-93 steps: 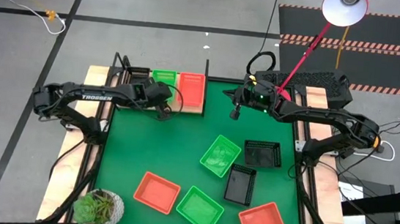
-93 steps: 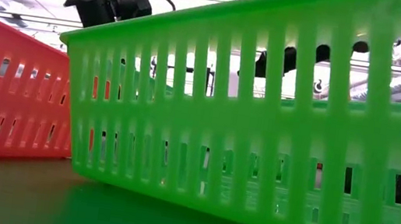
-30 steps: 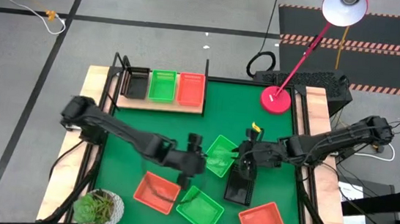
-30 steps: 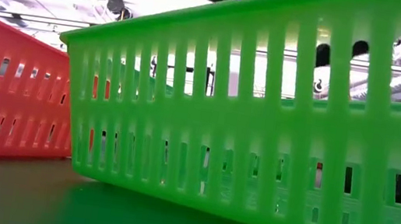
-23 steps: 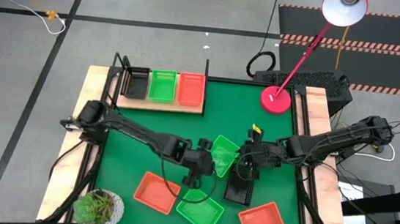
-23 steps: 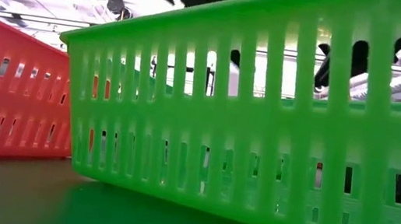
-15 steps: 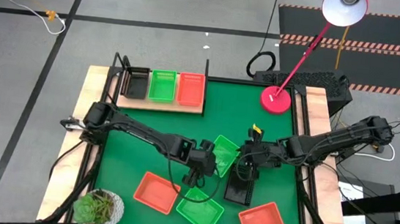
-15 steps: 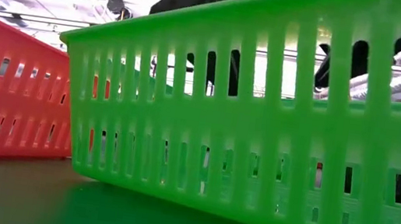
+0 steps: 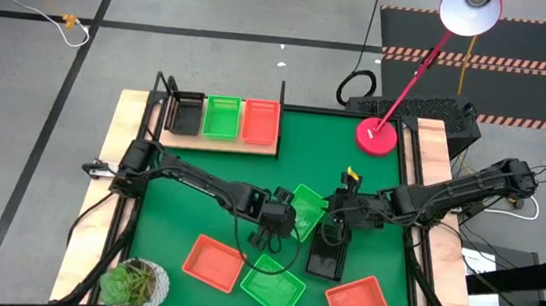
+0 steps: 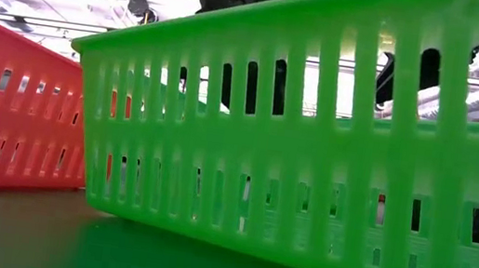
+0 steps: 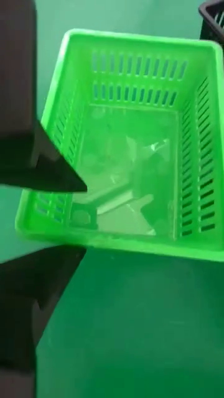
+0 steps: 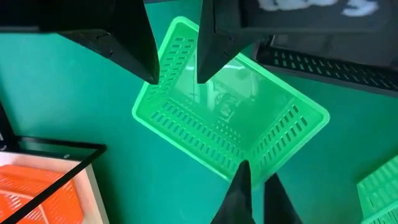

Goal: Stack baskets on shelf by color
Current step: Stack the green bin on top of the green bin on the shelf

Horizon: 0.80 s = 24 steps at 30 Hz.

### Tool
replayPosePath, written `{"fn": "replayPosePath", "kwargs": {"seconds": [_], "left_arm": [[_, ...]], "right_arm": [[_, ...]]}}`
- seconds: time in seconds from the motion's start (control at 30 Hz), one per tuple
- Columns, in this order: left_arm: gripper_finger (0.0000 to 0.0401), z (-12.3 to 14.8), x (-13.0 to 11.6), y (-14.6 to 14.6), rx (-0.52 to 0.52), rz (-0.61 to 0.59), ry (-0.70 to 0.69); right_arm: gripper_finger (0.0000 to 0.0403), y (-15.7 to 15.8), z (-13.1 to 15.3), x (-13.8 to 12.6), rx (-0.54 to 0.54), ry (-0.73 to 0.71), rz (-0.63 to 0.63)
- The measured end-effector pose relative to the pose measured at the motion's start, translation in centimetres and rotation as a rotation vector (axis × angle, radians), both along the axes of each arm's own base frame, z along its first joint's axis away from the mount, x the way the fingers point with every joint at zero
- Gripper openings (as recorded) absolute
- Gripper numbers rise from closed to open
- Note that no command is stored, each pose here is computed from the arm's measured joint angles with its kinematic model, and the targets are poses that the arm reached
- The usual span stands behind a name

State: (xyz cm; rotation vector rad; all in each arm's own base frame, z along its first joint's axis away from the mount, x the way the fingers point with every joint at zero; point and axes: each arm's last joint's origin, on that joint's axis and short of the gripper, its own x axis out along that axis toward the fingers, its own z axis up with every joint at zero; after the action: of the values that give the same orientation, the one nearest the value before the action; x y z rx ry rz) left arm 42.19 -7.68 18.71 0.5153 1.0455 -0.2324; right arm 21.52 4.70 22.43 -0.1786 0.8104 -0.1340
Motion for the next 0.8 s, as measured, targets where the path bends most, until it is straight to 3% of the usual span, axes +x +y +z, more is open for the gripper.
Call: {"fn": "replayPosePath", "kwargs": {"seconds": [0.2, 0.3, 0.4, 0.63, 0.8], "left_arm": [[0.003, 0.2, -0.1, -0.1, -0.021, -0.058, 0.013], [0.001, 0.2, -0.1, -0.1, -0.032, -0.049, 0.013], [0.0035, 0.2, -0.1, -0.1, -0.043, -0.01, 0.008], [0.0143, 0.2, -0.1, 0.0, -0.043, 0.047, -0.002], [0.0161, -0.9, 0.3, 0.1, -0.028, 0.016, 0.013]], "right_arm": [[0.0105, 0.0, 0.0, 0.0, -0.001, 0.001, 0.001], [0.0105, 0.0, 0.0, 0.0, 0.0, 0.0, 0.0], [0.0105, 0.0, 0.0, 0.0, 0.003, 0.0, -0.002], [0.0105, 0.0, 0.0, 0.0, 0.006, -0.002, -0.006], [0.0105, 0.0, 0.0, 0.0, 0.013, -0.005, -0.013]]}}
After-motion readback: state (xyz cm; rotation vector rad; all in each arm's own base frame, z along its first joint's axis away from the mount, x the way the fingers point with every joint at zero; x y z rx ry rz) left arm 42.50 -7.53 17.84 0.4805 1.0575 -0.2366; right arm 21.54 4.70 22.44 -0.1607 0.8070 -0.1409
